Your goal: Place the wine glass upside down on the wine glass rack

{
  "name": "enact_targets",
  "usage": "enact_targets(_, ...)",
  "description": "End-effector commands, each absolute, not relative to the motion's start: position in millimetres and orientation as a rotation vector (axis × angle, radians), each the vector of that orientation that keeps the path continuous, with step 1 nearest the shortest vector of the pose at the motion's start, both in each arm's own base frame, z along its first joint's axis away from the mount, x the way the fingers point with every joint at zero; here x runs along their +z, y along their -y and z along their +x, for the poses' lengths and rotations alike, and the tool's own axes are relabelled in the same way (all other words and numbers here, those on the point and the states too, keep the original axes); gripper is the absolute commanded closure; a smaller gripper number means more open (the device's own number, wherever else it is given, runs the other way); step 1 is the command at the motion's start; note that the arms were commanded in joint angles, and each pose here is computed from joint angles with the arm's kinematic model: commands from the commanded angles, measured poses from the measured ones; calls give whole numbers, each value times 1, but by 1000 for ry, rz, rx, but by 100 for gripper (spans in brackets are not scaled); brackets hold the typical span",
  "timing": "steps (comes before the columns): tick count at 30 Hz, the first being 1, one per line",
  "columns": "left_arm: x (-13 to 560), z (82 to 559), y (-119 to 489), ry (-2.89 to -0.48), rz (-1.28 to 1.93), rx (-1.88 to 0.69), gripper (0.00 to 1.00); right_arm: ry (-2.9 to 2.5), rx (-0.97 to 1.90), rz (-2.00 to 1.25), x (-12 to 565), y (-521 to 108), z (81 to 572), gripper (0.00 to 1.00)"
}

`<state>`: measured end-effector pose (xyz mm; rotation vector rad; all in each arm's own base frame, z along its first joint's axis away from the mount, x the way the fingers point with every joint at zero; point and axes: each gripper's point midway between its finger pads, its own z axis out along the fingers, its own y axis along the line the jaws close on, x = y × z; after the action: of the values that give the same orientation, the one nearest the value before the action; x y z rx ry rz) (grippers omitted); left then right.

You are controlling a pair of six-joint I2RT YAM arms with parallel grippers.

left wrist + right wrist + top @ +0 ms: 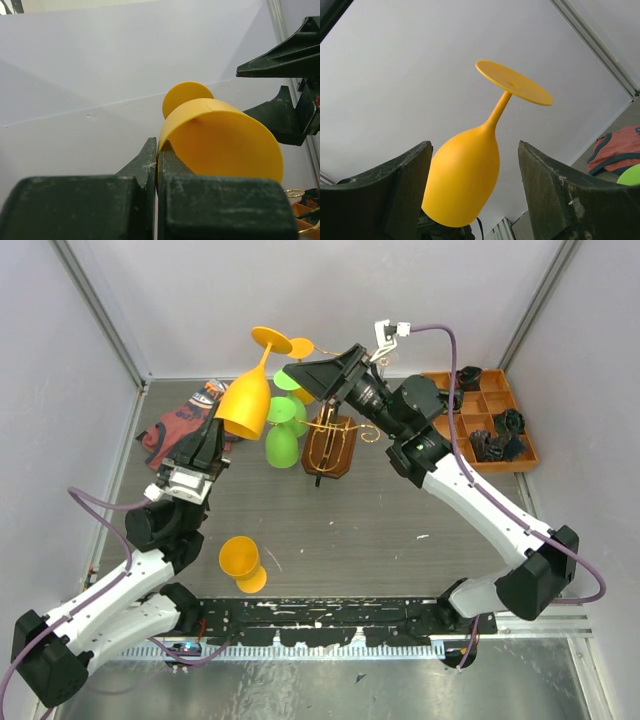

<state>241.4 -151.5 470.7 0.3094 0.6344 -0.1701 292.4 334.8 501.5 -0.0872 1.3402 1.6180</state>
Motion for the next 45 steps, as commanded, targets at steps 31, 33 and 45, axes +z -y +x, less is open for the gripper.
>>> enact_targets(31, 475, 238, 141, -601, 233, -176, 100, -1191, 1712, -76, 536, -376, 306, 34)
enact_targets(33, 476, 237, 140, -599, 232, -176, 100, -1192, 1714, -73, 536, -376, 307, 35)
enact_targets(45, 477, 236, 144, -593, 241, -201, 100, -1200, 1735, -87, 532, -386, 311, 47)
